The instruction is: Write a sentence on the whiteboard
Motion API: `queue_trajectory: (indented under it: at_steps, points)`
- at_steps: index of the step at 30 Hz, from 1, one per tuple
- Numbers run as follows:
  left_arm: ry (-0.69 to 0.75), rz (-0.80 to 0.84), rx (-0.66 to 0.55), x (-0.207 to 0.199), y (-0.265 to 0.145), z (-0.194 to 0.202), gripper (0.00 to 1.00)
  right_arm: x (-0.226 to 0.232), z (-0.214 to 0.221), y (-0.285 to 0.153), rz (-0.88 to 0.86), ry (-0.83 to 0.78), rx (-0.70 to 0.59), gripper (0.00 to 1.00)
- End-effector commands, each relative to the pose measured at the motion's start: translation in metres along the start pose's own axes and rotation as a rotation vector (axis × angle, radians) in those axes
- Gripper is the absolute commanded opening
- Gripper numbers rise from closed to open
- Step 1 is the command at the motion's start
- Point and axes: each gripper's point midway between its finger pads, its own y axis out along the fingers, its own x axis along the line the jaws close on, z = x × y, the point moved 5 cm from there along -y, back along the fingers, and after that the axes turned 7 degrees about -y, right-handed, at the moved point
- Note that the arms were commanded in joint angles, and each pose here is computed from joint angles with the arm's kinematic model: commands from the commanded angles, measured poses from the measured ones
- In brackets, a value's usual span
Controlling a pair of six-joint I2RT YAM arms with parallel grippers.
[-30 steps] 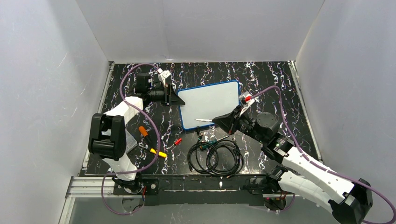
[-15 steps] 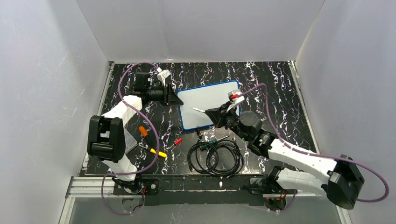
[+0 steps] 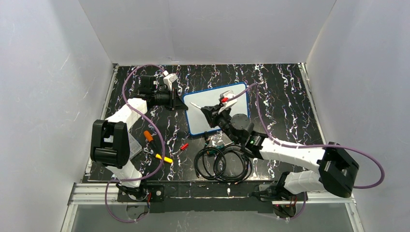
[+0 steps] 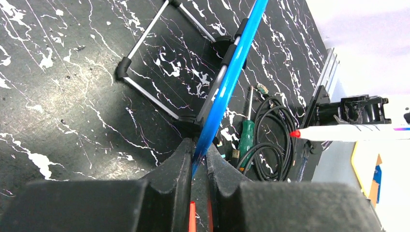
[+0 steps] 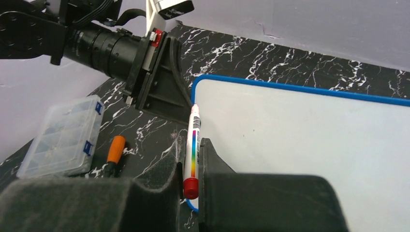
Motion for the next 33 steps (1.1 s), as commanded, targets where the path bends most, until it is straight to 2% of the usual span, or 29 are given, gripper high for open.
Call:
queue_trajectory:
  at_steps: [1, 9, 33]
  points:
    - [0.051, 0.014, -0.015, -0.017, -0.01, -0.009, 0.04, 0.003, -0.035, 0.017, 0.043, -0.02, -0.131, 0.01]
    - [0.09, 0.0, -0.021, -0.016, -0.012, -0.008, 0.0, 0.008, -0.027, 0.031, 0.041, -0.053, -0.124, 0.01]
    - [0.143, 0.001, -0.012, -0.019, -0.013, -0.004, 0.0, 0.0, -0.003, 0.04, 0.114, -0.109, -0.086, 0.01]
